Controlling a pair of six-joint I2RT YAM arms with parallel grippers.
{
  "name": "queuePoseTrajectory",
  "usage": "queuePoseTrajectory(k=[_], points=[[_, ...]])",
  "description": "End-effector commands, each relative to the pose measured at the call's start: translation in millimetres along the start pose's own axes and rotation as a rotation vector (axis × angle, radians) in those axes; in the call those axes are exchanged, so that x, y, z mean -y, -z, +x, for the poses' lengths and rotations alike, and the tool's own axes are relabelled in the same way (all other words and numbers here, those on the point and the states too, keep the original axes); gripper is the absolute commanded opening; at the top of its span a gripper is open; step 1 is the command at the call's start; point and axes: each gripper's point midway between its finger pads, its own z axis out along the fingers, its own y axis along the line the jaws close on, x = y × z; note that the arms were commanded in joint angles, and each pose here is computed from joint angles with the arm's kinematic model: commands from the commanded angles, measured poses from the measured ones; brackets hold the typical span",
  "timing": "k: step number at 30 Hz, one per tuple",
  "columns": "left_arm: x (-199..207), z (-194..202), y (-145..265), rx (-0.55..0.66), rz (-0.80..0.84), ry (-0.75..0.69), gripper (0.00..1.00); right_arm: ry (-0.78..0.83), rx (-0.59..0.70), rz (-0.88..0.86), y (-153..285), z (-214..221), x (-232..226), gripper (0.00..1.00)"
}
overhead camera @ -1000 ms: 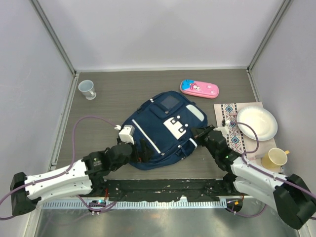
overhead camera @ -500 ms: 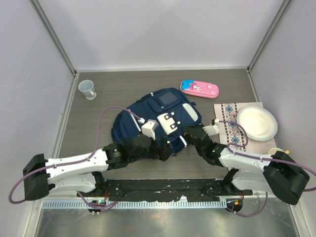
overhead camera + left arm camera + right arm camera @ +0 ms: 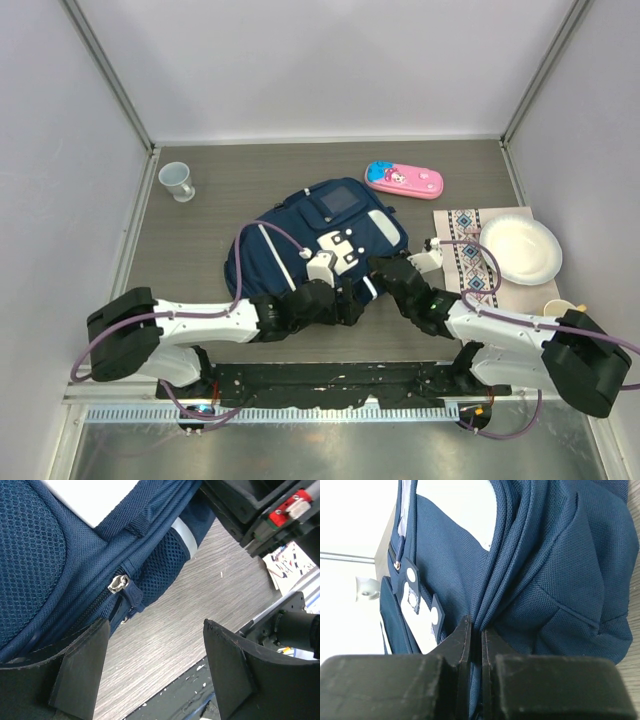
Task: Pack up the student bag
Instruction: Adjust the student bag at the center of the board, then unzip the student bag at the center of the board.
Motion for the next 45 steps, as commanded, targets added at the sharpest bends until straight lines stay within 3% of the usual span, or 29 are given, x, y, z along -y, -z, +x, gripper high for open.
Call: queuePoseTrajectory(k=[1, 6, 9, 11, 13, 14, 15, 17, 20, 24, 26, 27, 33, 36, 38, 40, 42, 43, 44, 45], points=[[21, -34, -8, 0.141, 0.023, 0.061, 0.79, 0.093, -0.019, -0.064, 12, 0, -18, 0.01], [14, -39, -17, 0.165, -0.036, 0.044, 0.74, 0.104, -0.038, -0.097, 19, 1, -20, 0.01], [17, -40, -23, 0.17, -0.035, 0.044, 0.63, 0.114, -0.041, -0.109, 21, 0, -22, 0.01], [25, -42, -24, 0.172, -0.011, 0.042, 0.49, 0.12, -0.043, -0.111, 22, 0, -23, 0.01], [29, -44, -23, 0.173, 0.001, 0.045, 0.45, 0.121, -0.043, -0.113, 23, 0, -22, 0.01], [26, -45, -23, 0.181, -0.011, 0.046, 0.47, 0.12, -0.041, -0.115, 23, -1, -23, 0.01], [25, -45, -23, 0.181, -0.018, 0.047, 0.62, 0.125, -0.045, -0.115, 23, 0, -22, 0.01], [21, -46, -25, 0.188, -0.044, 0.038, 0.7, 0.129, -0.051, -0.13, 25, 1, -24, 0.01], [15, -45, -30, 0.184, -0.091, 0.023, 0.71, 0.143, -0.063, -0.136, 26, 4, -26, 0.01], [8, -48, -37, 0.187, -0.168, -0.017, 0.65, 0.147, -0.068, -0.141, 28, 8, -25, 0.01], [7, -52, -40, 0.192, -0.198, -0.028, 0.59, 0.151, -0.069, -0.141, 29, 8, -25, 0.01], [-1, -46, -41, 0.174, -0.235, -0.044, 0.47, 0.148, -0.068, -0.148, 30, 8, -26, 0.01], [-21, -53, -37, 0.23, -0.324, -0.034, 0.35, 0.155, -0.057, -0.153, 34, 5, -28, 0.01], [-24, -58, -33, 0.254, -0.34, -0.026, 0.14, 0.157, -0.049, -0.148, 34, 4, -26, 0.01], [-25, -58, -30, 0.26, -0.337, -0.013, 0.13, 0.159, -0.05, -0.147, 35, 4, -26, 0.01], [-28, -56, -28, 0.263, -0.334, -0.006, 0.04, 0.163, -0.048, -0.142, 34, 4, -25, 0.01], [-27, -60, -24, 0.283, -0.315, 0.018, 0.06, 0.165, -0.046, -0.136, 34, 4, -23, 0.01], [-31, -57, -23, 0.283, -0.319, 0.018, 0.12, 0.162, -0.048, -0.138, 34, 4, -23, 0.01], [-28, -61, -20, 0.3, -0.3, 0.034, 0.25, 0.165, -0.05, -0.138, 34, 5, -23, 0.01], [-29, -61, -18, 0.304, -0.296, 0.036, 0.5, 0.163, -0.049, -0.14, 34, 5, -24, 0.01]])
